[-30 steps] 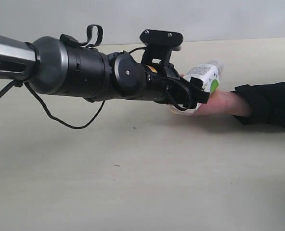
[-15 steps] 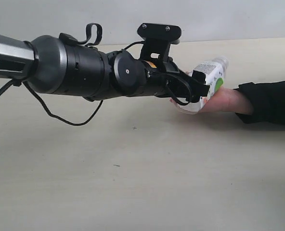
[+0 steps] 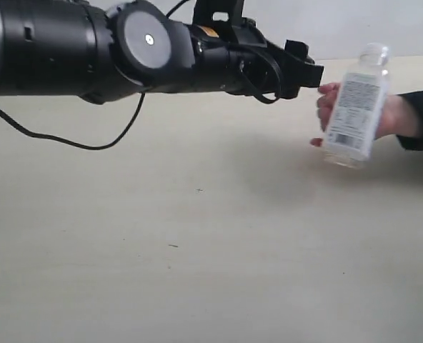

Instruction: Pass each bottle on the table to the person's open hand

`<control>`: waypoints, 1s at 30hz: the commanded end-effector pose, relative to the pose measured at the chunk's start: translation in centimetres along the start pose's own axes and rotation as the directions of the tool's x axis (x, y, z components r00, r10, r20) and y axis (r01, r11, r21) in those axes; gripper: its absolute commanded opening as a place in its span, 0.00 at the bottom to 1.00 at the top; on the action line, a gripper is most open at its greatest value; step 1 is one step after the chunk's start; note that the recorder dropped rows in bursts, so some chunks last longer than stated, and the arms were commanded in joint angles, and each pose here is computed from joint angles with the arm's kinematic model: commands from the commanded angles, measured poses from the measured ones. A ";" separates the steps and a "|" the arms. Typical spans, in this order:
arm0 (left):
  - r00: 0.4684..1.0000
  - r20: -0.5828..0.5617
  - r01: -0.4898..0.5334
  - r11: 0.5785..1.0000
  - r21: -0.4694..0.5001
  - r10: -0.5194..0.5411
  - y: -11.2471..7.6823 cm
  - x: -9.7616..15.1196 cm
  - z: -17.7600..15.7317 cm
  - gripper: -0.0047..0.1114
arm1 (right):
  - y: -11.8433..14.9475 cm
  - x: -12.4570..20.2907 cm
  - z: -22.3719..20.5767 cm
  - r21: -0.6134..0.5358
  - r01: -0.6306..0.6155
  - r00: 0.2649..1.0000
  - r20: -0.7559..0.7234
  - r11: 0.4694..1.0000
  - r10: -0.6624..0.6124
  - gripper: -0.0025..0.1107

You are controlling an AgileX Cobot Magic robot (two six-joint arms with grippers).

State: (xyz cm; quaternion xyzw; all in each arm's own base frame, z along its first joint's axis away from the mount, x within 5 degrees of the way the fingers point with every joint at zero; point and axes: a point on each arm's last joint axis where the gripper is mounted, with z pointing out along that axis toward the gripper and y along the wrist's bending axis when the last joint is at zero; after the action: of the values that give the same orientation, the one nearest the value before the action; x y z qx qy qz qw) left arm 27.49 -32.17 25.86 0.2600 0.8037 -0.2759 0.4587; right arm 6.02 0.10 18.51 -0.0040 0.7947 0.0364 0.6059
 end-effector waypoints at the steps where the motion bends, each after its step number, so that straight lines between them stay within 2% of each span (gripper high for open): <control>1: 0.990 -0.023 -0.137 0.987 0.086 0.140 -1.2 -1.7 -2.8 0.35 | 0.0 0.1 0.1 0.001 0.004 1.000 0.003 1.000 -0.004 0.02; 4: 0.973 -0.070 -0.206 0.967 0.150 0.218 -1.7 -1.5 -4.6 0.05 | 0.0 0.1 0.1 0.001 0.004 1.000 0.003 1.000 -0.004 0.02; 6: 0.965 -0.077 -0.237 0.957 0.165 0.252 -1.8 -1.3 -5.8 0.05 | 0.0 0.1 0.1 0.001 0.004 1.000 0.003 1.000 -0.004 0.02; 8: 0.965 -0.035 -0.255 0.959 0.126 0.262 -1.3 -1.1 -7.3 0.04 | 0.0 0.1 0.1 0.001 0.004 1.000 0.003 1.000 -0.004 0.02; 12: 0.976 0.064 -0.209 0.978 0.008 0.208 0.9 -1.1 -10.9 0.04 | 0.0 0.1 0.1 0.001 0.004 1.000 0.003 1.000 -0.004 0.02; 17: 0.983 0.059 -0.172 0.984 -0.036 0.174 2.9 0.2 -14.4 0.04 | 0.0 0.1 0.1 0.001 0.004 1.000 0.003 1.000 -0.004 0.02; 30: 0.982 0.073 -0.170 0.985 -0.038 0.172 3.0 0.1 -15.3 0.04 | 0.0 0.1 0.1 0.001 0.004 1.000 0.003 1.000 -0.004 0.02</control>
State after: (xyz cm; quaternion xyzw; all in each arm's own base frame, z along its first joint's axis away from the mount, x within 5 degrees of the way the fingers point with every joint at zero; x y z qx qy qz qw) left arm 20.45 -19.79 31.62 0.3156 0.7645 -0.2309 0.5125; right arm 6.02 0.10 18.51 -0.0040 0.7947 0.0364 0.6059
